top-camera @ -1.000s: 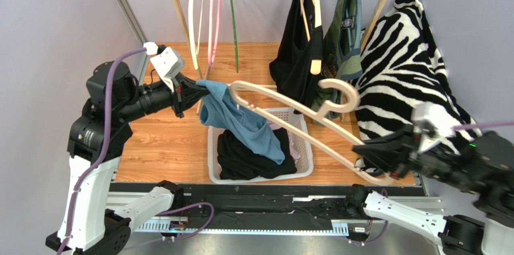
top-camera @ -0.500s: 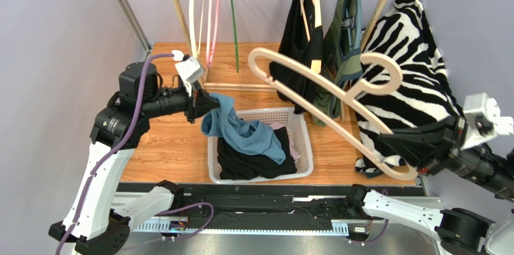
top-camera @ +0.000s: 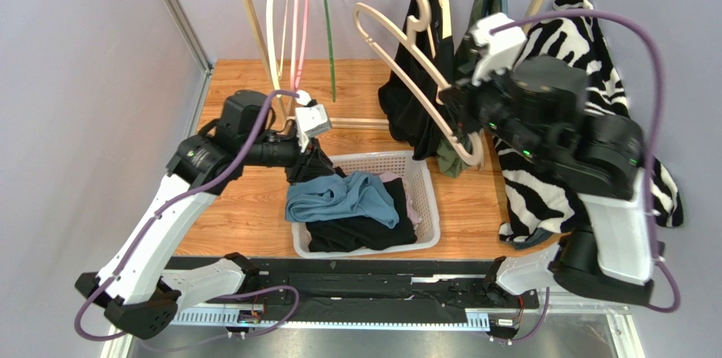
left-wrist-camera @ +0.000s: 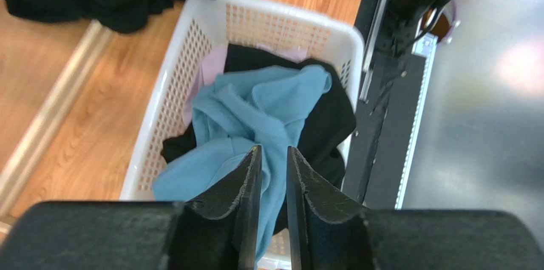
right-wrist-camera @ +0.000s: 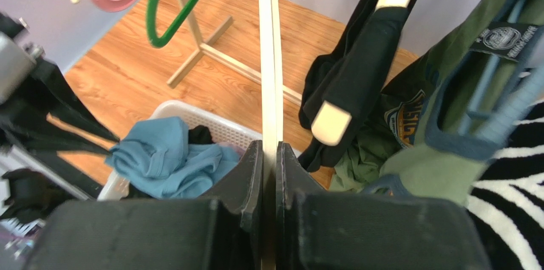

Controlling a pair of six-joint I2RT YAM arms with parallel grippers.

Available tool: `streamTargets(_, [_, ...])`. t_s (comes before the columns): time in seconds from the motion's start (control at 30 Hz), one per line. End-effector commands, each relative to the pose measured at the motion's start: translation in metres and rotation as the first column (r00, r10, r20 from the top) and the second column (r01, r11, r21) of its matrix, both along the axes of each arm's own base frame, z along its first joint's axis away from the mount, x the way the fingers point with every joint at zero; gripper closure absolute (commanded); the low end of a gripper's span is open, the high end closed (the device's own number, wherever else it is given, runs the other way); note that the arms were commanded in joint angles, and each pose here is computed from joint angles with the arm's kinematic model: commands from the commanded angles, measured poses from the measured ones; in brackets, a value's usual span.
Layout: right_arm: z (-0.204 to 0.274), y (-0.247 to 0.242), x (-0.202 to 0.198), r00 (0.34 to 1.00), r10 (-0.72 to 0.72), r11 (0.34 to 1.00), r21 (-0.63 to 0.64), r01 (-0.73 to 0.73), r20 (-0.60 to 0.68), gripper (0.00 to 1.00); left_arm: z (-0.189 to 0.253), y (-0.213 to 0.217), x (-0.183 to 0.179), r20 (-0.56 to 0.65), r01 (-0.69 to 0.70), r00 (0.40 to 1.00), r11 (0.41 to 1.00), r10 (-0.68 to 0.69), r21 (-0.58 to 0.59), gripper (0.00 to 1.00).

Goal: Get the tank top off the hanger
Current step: Remove the tank top from the hanger, then place the hanger at the clothesline.

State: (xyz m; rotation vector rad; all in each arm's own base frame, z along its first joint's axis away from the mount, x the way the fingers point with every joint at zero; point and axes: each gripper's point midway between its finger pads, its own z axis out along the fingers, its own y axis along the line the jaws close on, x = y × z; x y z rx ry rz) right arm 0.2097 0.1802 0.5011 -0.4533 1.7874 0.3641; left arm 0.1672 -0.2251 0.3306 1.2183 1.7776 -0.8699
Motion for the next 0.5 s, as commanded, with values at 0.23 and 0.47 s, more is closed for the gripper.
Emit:
streamTargets(0.23, [0.042, 0.025, 0.091, 0.976, -0.188, 0.975, 0.139, 0.172, 0.112, 1.0, -0.08, 0.005, 0.033, 0.048, -0.037, 0.998, 0.985, 0.029, 0.169, 0.6])
streamTargets(0.47, [0.053, 0.049, 0.132, 0.965, -0.209, 0.962, 0.208, 0.175, 0.155, 1.0, -0.129, 0.008, 0.048, 0.068, -0.071, 0.996, 0.967, 0.056, 0.244, 0.6])
